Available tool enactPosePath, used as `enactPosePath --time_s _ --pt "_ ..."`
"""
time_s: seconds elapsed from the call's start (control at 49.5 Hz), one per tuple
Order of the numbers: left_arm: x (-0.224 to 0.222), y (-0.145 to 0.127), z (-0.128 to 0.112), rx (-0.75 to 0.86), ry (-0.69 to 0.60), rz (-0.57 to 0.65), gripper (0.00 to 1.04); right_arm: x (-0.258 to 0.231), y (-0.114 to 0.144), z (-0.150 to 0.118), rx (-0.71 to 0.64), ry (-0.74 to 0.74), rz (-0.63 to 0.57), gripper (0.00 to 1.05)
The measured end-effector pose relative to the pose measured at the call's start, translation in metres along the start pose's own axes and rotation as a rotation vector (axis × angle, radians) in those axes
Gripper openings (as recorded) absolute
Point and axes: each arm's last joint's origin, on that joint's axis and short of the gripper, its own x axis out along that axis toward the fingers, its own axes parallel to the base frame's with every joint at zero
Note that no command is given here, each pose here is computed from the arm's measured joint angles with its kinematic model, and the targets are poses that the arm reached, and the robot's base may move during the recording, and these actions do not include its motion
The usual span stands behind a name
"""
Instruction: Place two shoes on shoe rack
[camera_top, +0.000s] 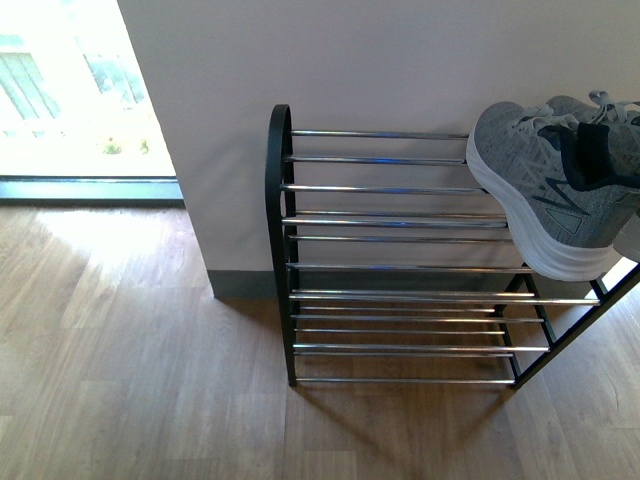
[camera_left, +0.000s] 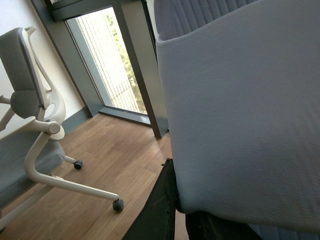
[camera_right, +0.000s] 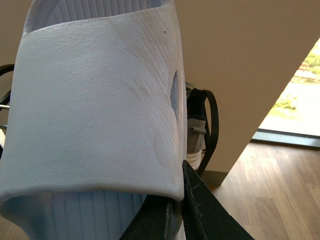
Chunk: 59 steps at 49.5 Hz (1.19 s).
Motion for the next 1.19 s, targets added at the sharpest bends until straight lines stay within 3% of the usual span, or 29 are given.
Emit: enactPosePath --time_s 1.193 --pt "0.0000 -0.0001 0.0000 0.000 0.000 -0.001 0.02 0.0000 0.0000 0.0002 -0.001 -0.001 0.002 0.02"
